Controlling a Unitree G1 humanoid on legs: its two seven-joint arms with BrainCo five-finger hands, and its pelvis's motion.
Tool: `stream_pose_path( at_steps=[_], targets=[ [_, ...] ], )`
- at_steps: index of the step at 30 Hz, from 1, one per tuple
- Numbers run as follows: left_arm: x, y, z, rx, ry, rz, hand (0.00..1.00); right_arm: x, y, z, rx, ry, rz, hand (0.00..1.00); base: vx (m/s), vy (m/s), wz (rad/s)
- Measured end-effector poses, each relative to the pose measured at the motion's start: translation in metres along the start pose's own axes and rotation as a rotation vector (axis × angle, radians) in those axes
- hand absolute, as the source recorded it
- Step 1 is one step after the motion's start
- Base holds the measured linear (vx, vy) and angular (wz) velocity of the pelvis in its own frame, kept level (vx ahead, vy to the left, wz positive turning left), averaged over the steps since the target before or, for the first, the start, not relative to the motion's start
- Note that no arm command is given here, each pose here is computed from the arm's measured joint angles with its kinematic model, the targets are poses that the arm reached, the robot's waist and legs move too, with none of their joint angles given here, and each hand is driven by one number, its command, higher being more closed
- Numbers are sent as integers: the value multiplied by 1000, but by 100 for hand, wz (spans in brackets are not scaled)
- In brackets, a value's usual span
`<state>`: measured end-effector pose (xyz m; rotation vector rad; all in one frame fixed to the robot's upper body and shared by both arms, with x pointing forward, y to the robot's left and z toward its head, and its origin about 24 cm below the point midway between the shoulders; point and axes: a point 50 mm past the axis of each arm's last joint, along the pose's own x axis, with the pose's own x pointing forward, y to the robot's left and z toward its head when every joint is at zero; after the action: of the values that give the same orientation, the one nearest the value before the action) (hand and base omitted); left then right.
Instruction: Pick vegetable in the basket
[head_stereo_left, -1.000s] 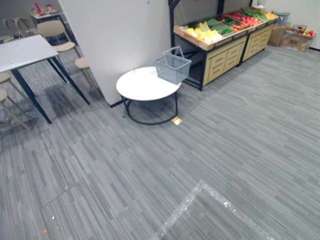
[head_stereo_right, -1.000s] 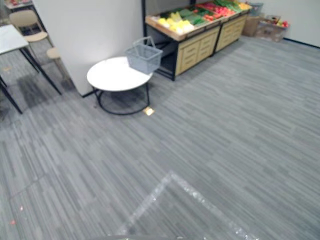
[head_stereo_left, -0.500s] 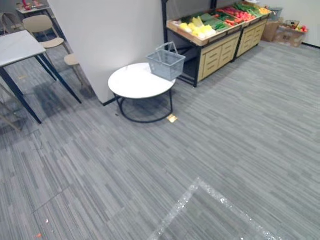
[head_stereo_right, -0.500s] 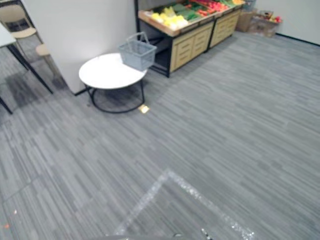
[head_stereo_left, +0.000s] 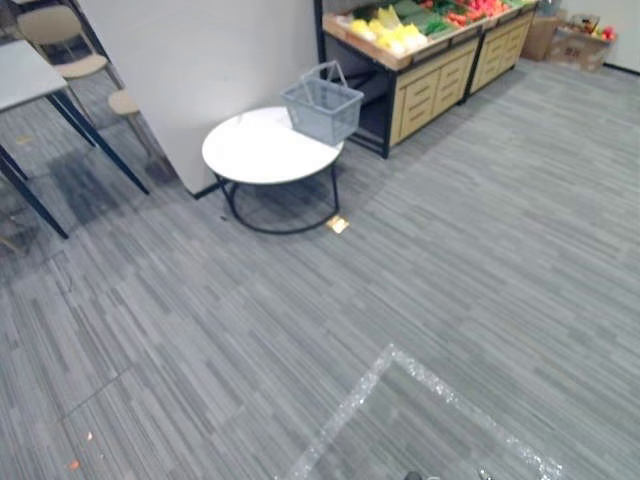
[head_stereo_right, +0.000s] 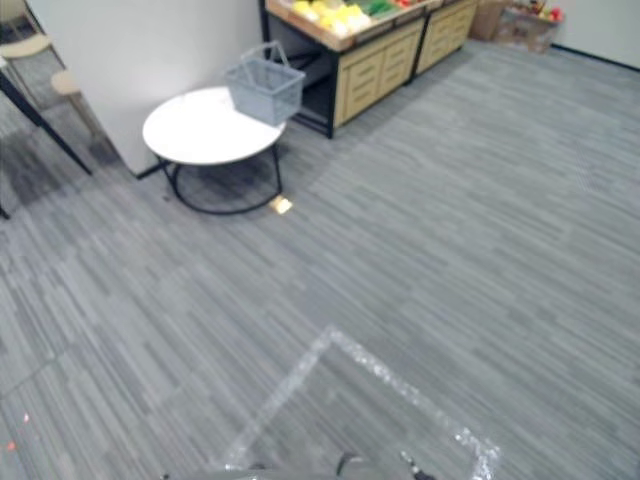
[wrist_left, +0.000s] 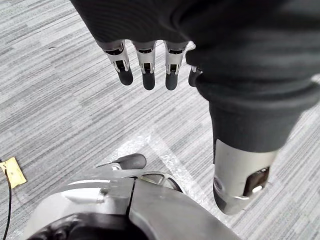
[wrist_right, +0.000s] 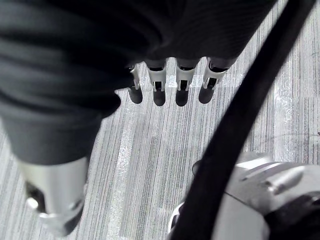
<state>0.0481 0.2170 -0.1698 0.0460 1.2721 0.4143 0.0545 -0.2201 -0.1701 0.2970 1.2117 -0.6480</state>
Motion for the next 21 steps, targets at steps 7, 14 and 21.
stream_pose_path(
  at_steps=[7, 14, 21],
  targets=[
    [-1, -3, -2, -104, 11, 4, 0, 1, -16, -1, -53, 9, -28, 0, 33, -72, 19],
    [-3, -4, -13, -141, 44, 3, 0, 2, -3, 18, -37, -44, -7, 0, 208, 107, -29],
    [-3, 7, -19, -136, 75, 49, 0, 2, 18, 28, -116, -70, 56, 0, 464, 375, -37]
  ],
)
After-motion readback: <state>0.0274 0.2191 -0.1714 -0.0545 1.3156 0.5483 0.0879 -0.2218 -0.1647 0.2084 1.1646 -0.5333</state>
